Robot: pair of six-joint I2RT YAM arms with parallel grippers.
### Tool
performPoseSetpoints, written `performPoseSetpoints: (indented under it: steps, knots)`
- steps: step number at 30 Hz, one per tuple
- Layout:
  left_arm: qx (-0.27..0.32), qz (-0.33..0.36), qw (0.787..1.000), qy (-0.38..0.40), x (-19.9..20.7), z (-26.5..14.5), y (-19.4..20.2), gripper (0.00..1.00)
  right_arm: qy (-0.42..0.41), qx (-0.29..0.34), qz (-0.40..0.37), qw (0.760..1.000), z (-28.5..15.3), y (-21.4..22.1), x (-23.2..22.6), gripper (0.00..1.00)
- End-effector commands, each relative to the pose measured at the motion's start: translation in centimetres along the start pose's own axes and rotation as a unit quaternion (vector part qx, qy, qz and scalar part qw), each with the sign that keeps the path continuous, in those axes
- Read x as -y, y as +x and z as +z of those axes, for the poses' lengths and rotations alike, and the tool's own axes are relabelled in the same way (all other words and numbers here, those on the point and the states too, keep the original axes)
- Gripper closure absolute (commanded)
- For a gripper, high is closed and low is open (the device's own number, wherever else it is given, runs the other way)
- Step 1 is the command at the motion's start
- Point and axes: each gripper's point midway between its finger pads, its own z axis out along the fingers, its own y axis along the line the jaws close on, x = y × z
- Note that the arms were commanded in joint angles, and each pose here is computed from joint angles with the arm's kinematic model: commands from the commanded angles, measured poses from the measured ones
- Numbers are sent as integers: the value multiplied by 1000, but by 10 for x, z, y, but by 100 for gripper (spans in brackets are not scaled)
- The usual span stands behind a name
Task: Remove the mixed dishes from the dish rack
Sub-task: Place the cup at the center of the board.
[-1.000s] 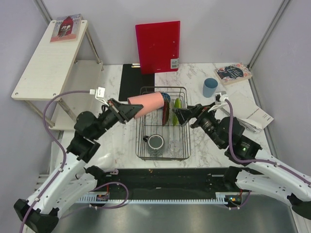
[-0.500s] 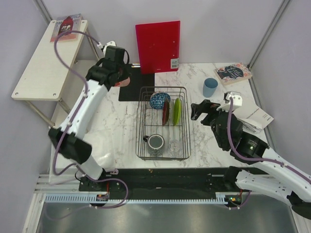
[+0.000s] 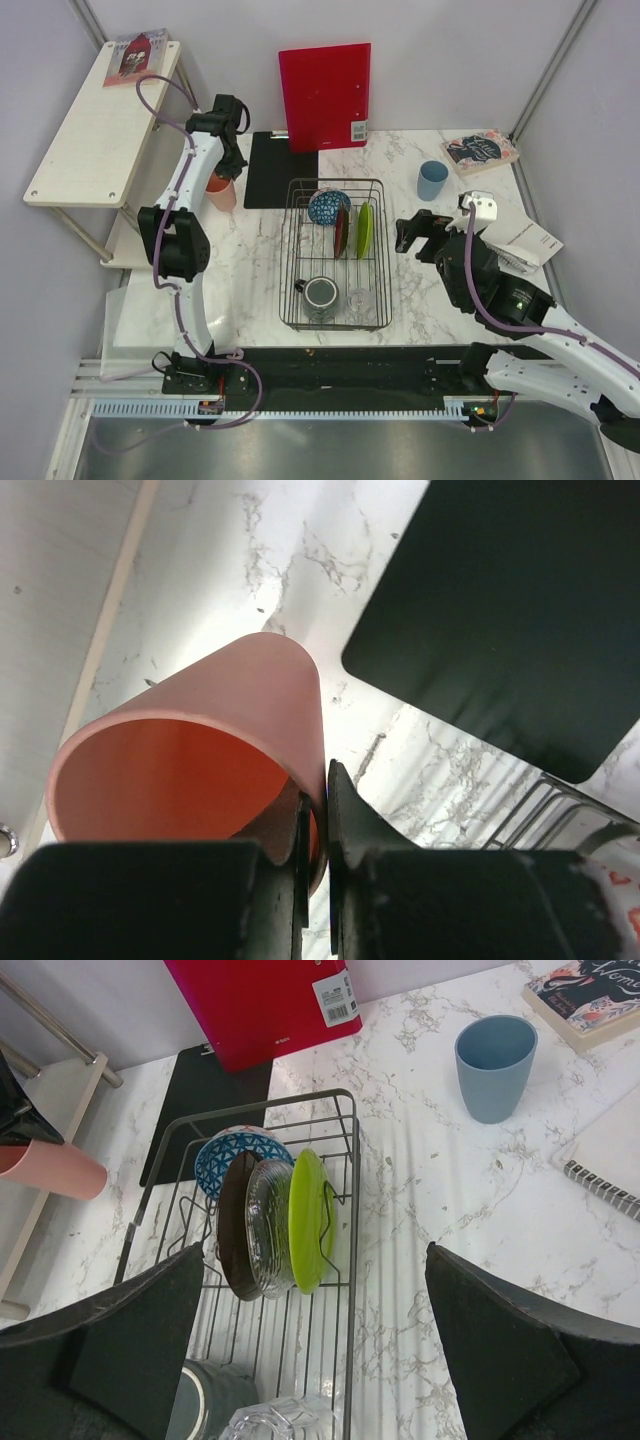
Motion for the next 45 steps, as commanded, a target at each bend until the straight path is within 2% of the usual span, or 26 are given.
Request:
performPoseSetpoints:
  steps: [1,6,19,21,22,24,25,27,28,30,33,38,39,40,42,43,44,45]
  knots:
    - [19,4,1000,-8,-7,-5,-15,98,4,-3,-8,1000,0,4,4,2]
    - [15,6,1000,2,-7,15,-16,98,1,-17,-16,1000,4,12,0,2]
    - [-33,20,999,0,-6,63,15,98,10,-33,-31,999,12,27,-1,2]
    - [-28,18,999,12,-3,56,12,91,13,-31,-33,999,13,26,-2,2]
    - [-25,17,999,23,0,53,10,82,13,-31,-36,999,13,25,-2,2]
    - [-11,14,999,37,3,39,1,73,16,-30,-38,999,14,25,-2,2]
    - [-5,15,999,41,3,34,-1,62,16,-30,-39,999,15,24,-3,2]
    - [15,10,999,51,3,18,-12,52,14,-30,-40,999,16,24,-5,2]
    - [23,9,998,53,2,11,-17,43,14,-31,-40,999,16,24,-6,2]
    - [42,7,997,62,2,-5,-27,35,12,-31,-43,999,17,25,-7,2]
    - [64,1,995,74,1,-25,-38,32,13,-30,-48,998,19,23,-8,2]
    - [118,-13,986,121,10,-89,-54,30,15,-26,-55,998,20,18,-11,2]
    - [133,-15,982,133,14,-104,-57,25,19,-26,-57,998,21,20,-10,2]
    - [151,-8,976,156,24,-129,-55,7,25,-22,-56,998,22,19,-8,2]
    - [181,6,967,177,37,-159,-52,1,47,-8,-50,998,23,17,1,2]
    - [191,38,961,198,58,-178,-38,1,39,5,-43,998,24,13,-2,2]
    - [210,49,953,214,62,-201,-33,1,35,6,-48,998,25,20,1,2]
    - [212,67,951,213,69,-204,-19,1,16,16,-40,999,19,14,0,2]
